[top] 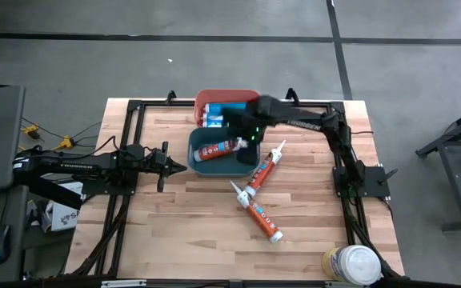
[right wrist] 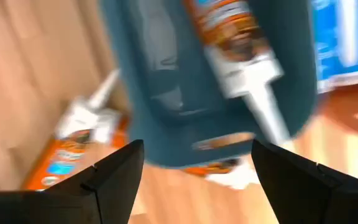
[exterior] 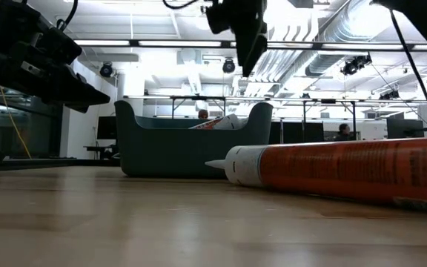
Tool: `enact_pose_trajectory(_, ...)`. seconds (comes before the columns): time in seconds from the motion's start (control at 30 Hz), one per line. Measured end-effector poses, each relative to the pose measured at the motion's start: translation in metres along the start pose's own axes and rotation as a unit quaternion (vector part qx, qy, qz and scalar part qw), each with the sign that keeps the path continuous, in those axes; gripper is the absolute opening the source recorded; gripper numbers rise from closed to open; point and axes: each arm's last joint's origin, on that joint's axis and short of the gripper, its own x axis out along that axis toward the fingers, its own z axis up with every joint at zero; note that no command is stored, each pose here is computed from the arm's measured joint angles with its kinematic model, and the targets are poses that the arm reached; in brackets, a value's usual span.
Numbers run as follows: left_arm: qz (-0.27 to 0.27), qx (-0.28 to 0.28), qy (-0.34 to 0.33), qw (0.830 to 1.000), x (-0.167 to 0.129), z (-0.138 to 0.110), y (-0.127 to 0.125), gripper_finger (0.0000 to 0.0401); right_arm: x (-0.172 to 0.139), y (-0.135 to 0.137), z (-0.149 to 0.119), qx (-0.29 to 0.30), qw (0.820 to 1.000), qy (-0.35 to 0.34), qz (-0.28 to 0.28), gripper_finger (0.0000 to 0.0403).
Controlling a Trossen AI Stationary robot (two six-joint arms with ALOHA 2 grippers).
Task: Pick & place silicon tubes, Sealant and Lysol wipes
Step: Put the bottom orange sealant into the blue bin
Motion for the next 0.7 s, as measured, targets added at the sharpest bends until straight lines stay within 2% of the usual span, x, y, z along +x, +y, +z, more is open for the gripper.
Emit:
enact_pose_trajectory(0.17,0.0,0.0,0.002,1.0,0.0,0.0,0.0,0.0,0.014,0.036,-0.024,0.031,0.998,0.046,-0.007,0.0294)
enact_pose_trajectory(0.37,0.0,0.0,0.001,1.0,0.0,0.0,0.0,0.0,0.035,0.072,-0.07,0.069,0.995,0.069,-0.034,0.0294)
enact_pose_trajectory(0.7,0.001,0.0,0.001,1.0,0.0,0.0,0.0,0.0,0.092,0.122,-0.113,0.117,0.99,0.051,0.058,0.0294)
